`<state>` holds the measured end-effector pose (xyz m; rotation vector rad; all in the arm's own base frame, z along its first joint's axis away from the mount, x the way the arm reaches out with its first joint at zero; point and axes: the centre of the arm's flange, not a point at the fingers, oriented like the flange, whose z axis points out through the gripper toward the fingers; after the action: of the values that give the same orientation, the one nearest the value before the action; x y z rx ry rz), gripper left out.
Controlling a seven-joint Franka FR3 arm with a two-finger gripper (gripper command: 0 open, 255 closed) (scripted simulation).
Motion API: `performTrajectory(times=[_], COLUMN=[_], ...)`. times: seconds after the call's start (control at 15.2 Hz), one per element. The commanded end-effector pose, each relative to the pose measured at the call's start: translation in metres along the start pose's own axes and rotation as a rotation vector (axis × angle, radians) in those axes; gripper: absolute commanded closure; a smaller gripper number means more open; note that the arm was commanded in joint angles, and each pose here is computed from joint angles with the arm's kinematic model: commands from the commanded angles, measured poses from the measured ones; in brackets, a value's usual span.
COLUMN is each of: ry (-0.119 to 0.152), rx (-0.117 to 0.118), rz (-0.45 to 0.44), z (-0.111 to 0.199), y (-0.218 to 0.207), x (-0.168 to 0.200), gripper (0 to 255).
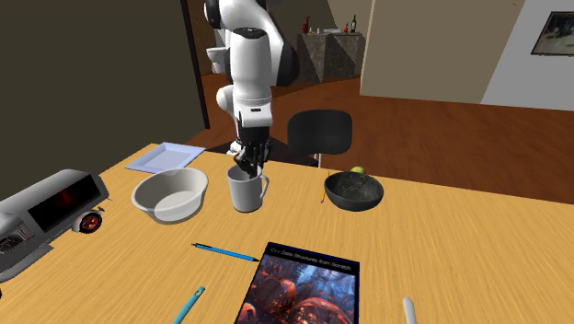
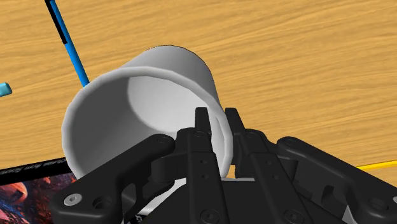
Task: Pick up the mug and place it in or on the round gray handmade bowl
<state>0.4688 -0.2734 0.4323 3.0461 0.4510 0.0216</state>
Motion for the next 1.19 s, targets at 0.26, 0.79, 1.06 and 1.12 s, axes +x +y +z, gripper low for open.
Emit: performTrajectory(times=[0.26, 0.79, 1.06, 1.12], ry=[0.000, 0.000, 0.000, 0.000], rx=[0.000, 0.000, 0.000, 0.000], rz=[0.000, 0.000, 0.000, 0.000], z=[-0.032, -0.074, -0.082, -0.083], y=[0.002, 0.005, -0.023, -0.032], x=[0.000, 0.000, 0.028, 0.037], gripper=[255, 255, 255, 255])
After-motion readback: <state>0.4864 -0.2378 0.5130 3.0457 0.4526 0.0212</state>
